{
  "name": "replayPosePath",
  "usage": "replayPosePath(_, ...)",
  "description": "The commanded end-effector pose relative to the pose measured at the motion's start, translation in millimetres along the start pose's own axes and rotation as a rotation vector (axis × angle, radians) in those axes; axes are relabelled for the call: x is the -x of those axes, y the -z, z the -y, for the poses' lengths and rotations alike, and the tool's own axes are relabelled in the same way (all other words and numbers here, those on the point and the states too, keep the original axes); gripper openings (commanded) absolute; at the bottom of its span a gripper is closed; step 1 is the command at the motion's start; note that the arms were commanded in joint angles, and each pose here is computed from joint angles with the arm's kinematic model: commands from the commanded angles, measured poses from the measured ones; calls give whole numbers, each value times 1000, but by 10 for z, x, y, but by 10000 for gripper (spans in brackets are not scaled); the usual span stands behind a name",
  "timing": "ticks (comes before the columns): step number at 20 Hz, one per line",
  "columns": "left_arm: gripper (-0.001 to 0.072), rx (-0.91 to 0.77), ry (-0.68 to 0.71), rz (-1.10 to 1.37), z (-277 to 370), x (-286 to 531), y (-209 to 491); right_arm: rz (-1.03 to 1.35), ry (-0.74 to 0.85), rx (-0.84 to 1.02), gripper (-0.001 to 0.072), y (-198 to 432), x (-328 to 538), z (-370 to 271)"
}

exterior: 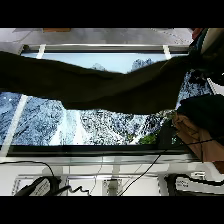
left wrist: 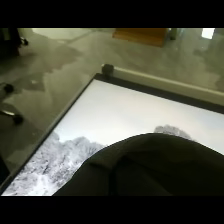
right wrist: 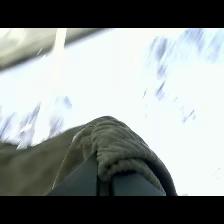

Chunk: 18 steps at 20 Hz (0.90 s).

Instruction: Fold the clothes and pants, and hang the long-sleeved shirts on hangers.

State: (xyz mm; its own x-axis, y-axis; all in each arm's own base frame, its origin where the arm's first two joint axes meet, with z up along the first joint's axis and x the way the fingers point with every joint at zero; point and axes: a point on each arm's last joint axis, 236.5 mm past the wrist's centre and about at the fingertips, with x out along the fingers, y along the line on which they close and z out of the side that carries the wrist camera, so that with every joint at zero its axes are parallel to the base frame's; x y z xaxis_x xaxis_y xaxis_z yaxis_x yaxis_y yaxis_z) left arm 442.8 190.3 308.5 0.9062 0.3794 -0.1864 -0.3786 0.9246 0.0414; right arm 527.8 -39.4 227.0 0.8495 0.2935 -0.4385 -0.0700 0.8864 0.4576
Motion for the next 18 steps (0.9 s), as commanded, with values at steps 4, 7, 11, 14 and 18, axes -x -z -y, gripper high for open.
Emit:
replayPosePath(4,18,-25,-63,25,-254,35,-102,-15,147,93,30,-148,181,199)
replayPosePath(7,18,-18,-54,-83,-238,-71,207,-83,153,82,30,43,94,290)
replayPosePath(11,18,-9,-33,-400,-201,-281,1141,-198,156,39,30,414,-97,470)
replayPosePath(14,18,-58,1,-635,-169,-257,1788,-425,145,21,31,951,-33,505)
replayPosePath(18,17,-250,-9,-719,-351,-172,1938,-666,173,55,30,1404,359,518)
